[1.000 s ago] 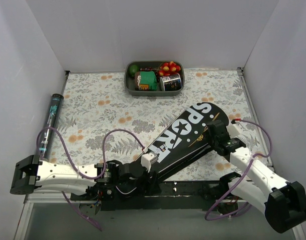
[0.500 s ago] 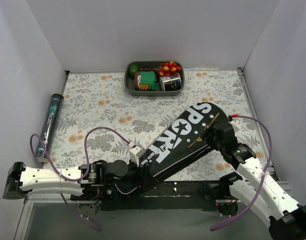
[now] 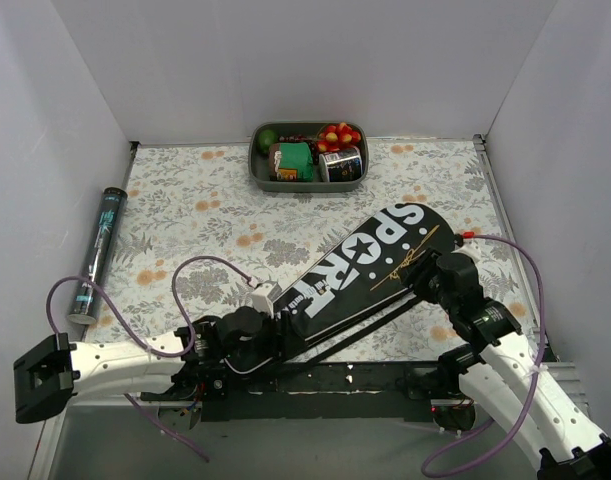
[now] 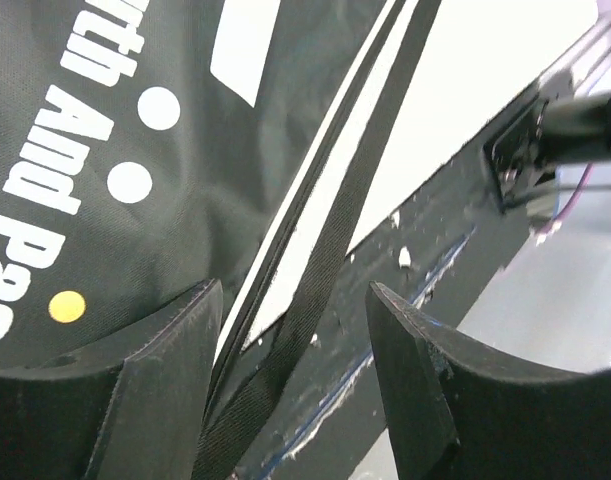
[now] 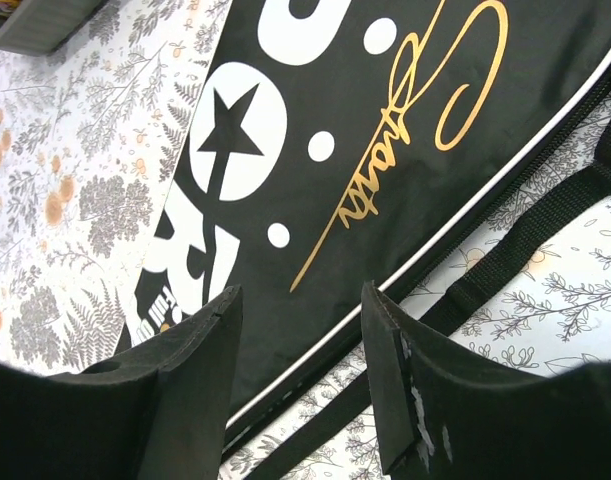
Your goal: Pack up the badminton gear
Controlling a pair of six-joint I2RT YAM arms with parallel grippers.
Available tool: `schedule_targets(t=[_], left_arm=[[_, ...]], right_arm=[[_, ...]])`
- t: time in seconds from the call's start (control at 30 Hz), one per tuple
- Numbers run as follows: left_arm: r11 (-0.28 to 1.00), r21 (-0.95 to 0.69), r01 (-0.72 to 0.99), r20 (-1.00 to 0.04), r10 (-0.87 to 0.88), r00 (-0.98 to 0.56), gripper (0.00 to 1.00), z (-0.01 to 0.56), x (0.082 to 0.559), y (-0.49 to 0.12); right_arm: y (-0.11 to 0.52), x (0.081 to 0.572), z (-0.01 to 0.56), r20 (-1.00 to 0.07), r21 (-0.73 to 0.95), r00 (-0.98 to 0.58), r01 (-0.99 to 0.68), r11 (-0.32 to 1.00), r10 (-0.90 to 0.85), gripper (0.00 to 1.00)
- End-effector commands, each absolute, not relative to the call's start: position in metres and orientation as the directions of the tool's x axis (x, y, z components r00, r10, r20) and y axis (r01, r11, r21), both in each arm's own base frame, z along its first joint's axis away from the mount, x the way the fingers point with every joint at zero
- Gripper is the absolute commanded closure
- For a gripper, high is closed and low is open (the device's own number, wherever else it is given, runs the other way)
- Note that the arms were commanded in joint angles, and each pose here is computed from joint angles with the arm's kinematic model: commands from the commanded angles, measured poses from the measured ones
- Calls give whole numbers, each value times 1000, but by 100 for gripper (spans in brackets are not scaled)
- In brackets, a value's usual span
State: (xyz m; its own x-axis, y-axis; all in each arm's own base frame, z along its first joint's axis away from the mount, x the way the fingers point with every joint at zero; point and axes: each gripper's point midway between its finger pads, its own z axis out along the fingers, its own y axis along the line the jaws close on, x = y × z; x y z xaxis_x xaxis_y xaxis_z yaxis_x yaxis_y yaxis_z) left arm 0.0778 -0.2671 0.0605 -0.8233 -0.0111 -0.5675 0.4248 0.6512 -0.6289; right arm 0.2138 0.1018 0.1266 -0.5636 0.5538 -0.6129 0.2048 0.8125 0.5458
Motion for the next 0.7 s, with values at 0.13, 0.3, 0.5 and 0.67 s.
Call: schedule_targets(t=[0.13,0.3,0.5,0.67], left_arm=[[671,-658,343,-517,-70,-853,41,51,110,-259],[731,-637,243,-437,-82,-896,41,27,133,-254],[746,-639,189,-433,-146,-890,42,31,174,-246],[768,-627,130,-445,-216,-869,41,36,206,-220]], right_arm=[[105,209,122,-620,536,-586,169,827,522,44],[102,210,121,-628,495,-605,173,851,489,44],[92,212,113,-649,389,-639,187,902,413,43],[89,219,113,-659,331,-655,189,925,370,43]])
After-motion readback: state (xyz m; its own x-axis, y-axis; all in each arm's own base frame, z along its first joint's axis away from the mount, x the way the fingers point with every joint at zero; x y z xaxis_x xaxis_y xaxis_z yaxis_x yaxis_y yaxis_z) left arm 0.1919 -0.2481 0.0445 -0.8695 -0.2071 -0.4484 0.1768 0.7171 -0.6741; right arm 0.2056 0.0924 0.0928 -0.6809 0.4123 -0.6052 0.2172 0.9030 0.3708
